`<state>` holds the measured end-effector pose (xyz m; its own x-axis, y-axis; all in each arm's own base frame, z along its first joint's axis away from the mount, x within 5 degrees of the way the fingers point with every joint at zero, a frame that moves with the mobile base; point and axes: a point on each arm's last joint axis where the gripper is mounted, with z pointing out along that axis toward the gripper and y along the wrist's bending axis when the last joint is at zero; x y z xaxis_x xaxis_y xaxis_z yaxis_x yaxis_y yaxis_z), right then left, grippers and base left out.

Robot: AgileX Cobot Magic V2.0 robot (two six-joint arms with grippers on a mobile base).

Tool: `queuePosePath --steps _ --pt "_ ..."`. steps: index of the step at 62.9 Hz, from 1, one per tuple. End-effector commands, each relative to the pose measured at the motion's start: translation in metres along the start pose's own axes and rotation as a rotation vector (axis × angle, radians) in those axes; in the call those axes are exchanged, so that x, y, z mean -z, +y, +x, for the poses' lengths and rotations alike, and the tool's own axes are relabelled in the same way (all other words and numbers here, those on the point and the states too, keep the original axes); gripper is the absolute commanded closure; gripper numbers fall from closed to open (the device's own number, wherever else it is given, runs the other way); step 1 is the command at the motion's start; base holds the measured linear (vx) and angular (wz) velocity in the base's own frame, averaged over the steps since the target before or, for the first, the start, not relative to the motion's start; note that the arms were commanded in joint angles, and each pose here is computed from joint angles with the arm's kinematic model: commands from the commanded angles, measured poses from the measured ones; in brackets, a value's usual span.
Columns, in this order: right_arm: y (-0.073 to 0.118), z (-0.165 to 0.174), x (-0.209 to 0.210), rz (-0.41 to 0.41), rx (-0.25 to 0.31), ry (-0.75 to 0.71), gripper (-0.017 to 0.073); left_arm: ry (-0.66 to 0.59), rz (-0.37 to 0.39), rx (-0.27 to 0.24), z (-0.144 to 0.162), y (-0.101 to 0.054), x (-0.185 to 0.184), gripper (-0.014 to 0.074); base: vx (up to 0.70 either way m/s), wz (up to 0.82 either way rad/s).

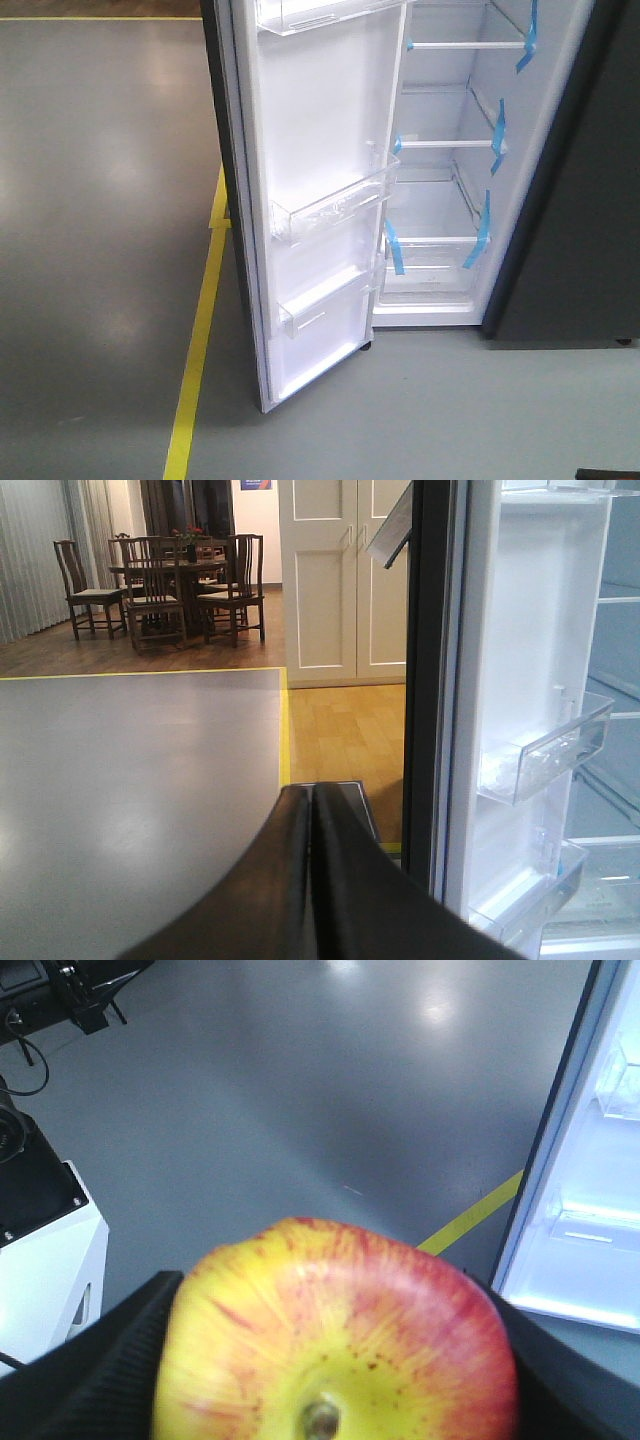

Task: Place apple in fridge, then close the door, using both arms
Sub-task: 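Approach closer to the fridge door bins, apple held in right gripper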

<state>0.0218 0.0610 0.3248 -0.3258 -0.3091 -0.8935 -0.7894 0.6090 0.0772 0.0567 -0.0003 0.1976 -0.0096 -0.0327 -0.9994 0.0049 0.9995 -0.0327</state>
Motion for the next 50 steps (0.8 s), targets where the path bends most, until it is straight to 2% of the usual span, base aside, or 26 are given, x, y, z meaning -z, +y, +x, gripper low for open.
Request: queuePosePath --steps 1,50 --pt "0.0006 -0.0128 0.0034 0.001 -0.010 -0.079 0.0169 -0.070 0.009 0.010 -0.0004 -0.0004 0.0005 0.0600 0.17 -0.01" --pt "0.0006 -0.0128 0.0034 0.001 -0.010 -0.079 0.0169 -0.070 0.009 0.010 -0.0004 -0.0004 0.0005 0.0600 0.15 0.02"
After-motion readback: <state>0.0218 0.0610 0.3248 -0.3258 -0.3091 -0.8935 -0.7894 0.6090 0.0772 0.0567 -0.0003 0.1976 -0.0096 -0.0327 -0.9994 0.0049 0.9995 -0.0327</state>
